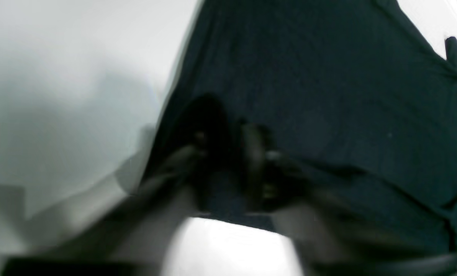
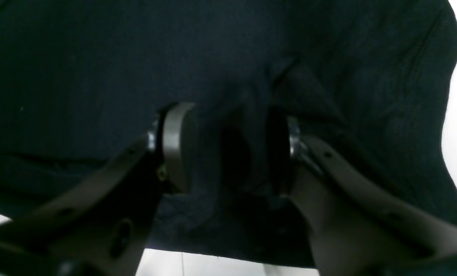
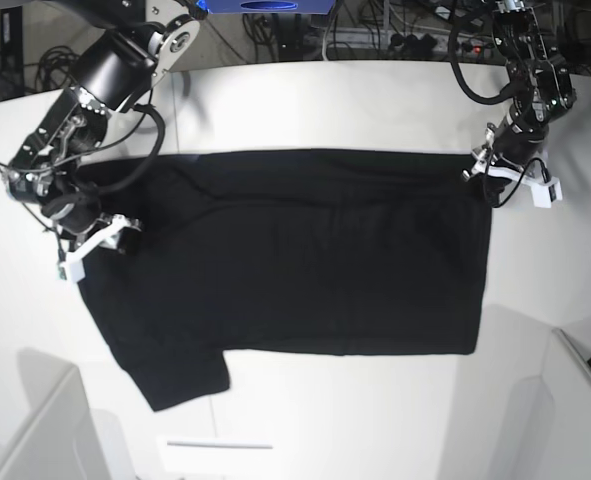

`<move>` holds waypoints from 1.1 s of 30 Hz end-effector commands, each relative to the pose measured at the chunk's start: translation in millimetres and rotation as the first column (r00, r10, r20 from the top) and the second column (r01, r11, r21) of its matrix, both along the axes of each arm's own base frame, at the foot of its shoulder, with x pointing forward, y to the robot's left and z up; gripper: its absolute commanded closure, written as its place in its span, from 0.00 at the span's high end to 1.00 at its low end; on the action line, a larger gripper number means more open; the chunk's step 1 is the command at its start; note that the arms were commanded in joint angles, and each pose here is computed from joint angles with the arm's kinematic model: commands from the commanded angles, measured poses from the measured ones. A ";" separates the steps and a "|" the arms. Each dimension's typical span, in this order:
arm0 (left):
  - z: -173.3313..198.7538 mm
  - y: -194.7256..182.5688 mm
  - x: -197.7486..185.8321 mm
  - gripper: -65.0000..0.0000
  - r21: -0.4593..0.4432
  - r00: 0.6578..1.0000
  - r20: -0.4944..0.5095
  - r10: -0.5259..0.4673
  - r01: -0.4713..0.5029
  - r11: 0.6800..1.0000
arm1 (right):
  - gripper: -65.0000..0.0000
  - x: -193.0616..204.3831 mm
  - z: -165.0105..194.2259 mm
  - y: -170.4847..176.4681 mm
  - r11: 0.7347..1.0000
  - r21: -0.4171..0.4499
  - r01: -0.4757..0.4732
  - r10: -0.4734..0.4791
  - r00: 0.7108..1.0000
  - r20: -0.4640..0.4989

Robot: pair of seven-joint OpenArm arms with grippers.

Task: Fold the T-shirt properly
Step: 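Lower the shirt and regrip the shoulder edges with both grippers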

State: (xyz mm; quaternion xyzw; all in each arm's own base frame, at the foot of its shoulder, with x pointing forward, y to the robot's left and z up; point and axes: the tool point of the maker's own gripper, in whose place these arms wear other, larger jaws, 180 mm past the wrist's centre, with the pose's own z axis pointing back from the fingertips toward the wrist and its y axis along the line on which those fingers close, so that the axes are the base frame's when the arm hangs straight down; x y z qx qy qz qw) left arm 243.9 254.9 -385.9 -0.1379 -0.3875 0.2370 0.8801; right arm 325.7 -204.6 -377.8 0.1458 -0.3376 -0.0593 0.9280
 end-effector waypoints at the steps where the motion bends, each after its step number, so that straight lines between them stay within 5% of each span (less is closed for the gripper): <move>1: 13.5 4.0 7.8 0.39 0.013 0.999 0.048 -0.002 0.001 1.000 | 0.44 12.9 17.9 -5.4 1.000 -0.005 0.015 -0.015 0.997 0.072; 3: 15.6 3.0 10.0 0.59 0.015 0.998 0.058 -0.010 0.009 1.000 | 0.43 14.6 23.8 -7.4 1.000 -0.017 0.019 -0.017 0.996 0.089; 7: 37.3 -2.1 19.1 0.80 0.036 0.992 0.118 -0.032 0.028 0.999 | 0.43 12.3 53.7 -18.6 0.995 -0.089 0.054 -0.037 0.983 0.182; 12: 68.3 -13.0 24.8 0.81 0.071 0.978 0.193 -0.073 0.061 0.996 | 0.38 -4.3 77.1 -32.8 0.980 -0.150 0.128 -0.092 0.970 0.226; 17: 43.9 -9.7 -8.9 0.81 0.069 0.993 0.100 -0.061 0.055 0.996 | 0.40 -46.3 64.4 -74.3 0.914 -0.078 0.398 -0.383 0.911 0.156; 23: 36.8 32.5 -47.7 0.81 0.097 0.995 0.051 0.088 -0.093 0.991 | 0.45 -87.2 45.6 -104.2 0.858 -0.093 0.506 -0.498 0.862 0.090; 33: -8.2 47.6 -60.4 0.81 0.032 0.984 -0.047 0.172 -0.170 0.985 | 0.45 -111.5 -30.4 -86.4 0.867 -0.013 0.499 -0.496 0.857 -0.140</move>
